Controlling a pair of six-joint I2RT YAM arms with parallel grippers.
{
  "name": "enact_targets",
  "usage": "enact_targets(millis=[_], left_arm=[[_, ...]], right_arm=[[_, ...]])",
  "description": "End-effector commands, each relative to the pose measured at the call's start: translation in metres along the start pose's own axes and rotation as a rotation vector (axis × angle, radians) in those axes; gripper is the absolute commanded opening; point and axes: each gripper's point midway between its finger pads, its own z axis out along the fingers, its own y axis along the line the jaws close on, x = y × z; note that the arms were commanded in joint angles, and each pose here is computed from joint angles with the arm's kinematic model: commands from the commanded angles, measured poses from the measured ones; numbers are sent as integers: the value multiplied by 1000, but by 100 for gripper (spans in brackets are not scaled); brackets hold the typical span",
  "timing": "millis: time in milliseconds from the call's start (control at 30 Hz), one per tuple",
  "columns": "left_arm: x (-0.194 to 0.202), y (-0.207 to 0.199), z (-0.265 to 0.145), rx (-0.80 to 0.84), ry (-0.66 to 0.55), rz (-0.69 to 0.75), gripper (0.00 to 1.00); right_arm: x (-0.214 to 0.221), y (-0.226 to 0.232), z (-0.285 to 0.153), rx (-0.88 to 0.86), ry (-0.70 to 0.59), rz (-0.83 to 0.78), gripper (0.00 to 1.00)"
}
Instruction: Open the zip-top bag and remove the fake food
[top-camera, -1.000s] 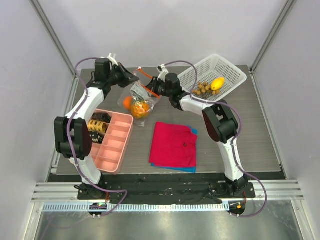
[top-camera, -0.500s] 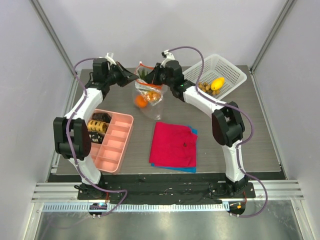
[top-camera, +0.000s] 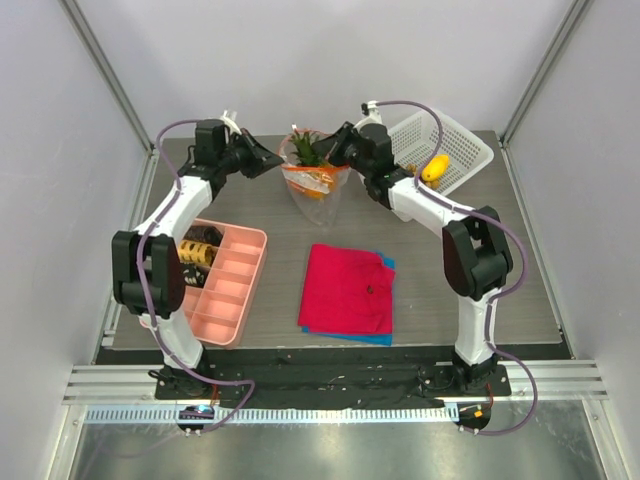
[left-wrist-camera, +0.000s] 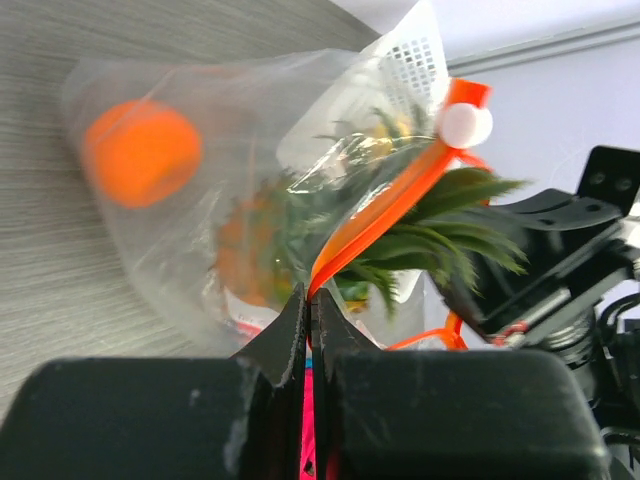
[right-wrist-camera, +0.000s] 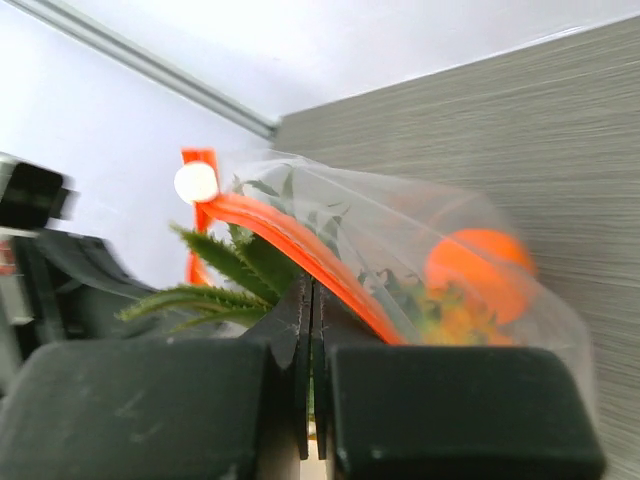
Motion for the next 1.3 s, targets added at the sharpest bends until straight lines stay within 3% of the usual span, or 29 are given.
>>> enact_targets(millis=[0,167,333,500,767,967,1267], left_arm=[[0,12,4,-48,11,-2,0],[19,10,17,-38,87,-5,0],[27,9,21,-40,102,9,0],[20,8,15,-64,79,36,0],[-11,3,-7,-57,-12,58,0],[-3,5,2,-34,38,23,0],[14,-3,10,-22,74,49,0]], right_arm=[[-54,90,-25,-295,-90,81,1],[-46,154,-25,-464,-13,42,1],[-47,174,-25,-506,17,26,1],[-49,175,-41,-483,35,-6,1],[-6,143,-79,-485,211,34,1],[-14,178,-95,-699,180,-33,1],[-55,235,-63,-780,85,-5,1]])
